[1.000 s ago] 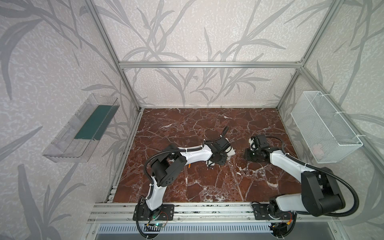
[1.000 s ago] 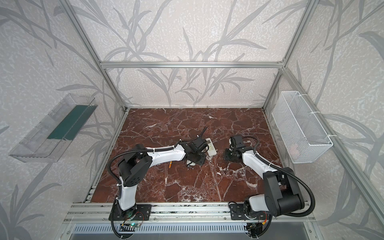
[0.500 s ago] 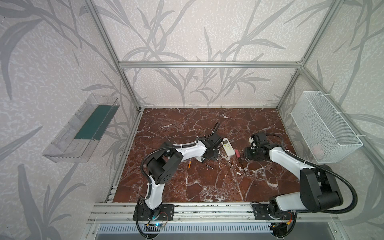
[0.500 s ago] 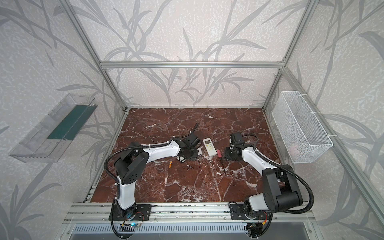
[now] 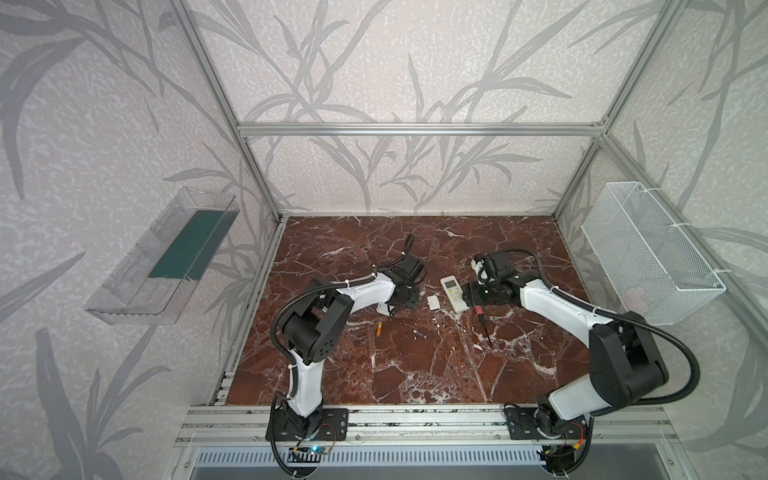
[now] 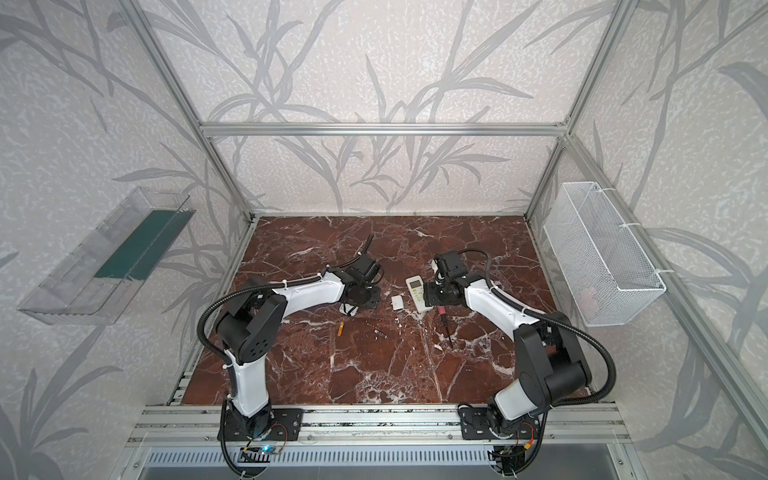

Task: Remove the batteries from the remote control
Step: 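Grasp the white display remote with the right gripper while the left gripper withdraws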

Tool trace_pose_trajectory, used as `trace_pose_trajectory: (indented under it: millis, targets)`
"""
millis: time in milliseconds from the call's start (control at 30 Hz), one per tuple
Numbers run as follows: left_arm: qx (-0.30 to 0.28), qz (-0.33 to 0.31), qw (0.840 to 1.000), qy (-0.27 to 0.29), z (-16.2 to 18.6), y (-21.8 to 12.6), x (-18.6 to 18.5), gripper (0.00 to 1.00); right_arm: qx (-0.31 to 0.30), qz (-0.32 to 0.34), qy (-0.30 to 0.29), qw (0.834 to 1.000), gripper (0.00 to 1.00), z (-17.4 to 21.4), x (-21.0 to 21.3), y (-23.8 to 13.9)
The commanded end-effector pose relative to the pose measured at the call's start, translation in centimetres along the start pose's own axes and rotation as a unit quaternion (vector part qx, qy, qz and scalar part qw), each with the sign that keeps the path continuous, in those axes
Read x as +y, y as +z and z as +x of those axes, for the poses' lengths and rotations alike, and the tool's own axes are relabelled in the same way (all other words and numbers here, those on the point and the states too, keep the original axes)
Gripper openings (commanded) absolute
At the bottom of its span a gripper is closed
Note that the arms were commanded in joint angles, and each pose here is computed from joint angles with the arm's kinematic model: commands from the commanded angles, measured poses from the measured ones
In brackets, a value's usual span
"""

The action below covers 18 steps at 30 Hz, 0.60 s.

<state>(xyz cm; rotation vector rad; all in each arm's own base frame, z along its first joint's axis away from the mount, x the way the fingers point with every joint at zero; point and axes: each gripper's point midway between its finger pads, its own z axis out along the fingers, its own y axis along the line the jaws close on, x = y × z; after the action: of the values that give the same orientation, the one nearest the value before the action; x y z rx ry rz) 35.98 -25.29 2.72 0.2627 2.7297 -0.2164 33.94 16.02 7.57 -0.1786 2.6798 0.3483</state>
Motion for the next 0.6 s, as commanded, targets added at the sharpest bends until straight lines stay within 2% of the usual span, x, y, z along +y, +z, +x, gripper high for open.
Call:
trace_pose_trajectory:
  millis: [0, 167, 433, 567]
  targets:
    - [-0.023, 0.011, 1.0, 0.002, -1.1, -2.6, -0.1, 0.54, 0.01, 0.004, -0.016, 1.0, 0.7, -0.3, 0.7, 1.3]
    - [-0.042, 0.024, 0.999, -0.001, -1.6, -4.5, -0.3, 0.58, 0.015, 0.003, -0.035, 0.999, 0.74, -0.9, 1.7, 2.4]
    - [-0.055, 0.037, 0.998, 0.0, -2.0, -5.9, -0.6, 0.58, 0.046, 0.026, -0.067, 0.996, 0.82, 0.1, 2.1, 4.8]
    - [-0.06, 0.039, 0.997, -0.001, -2.2, -6.5, -0.5, 0.58, 0.059, 0.047, -0.082, 0.994, 0.83, 0.8, 1.8, 6.0]
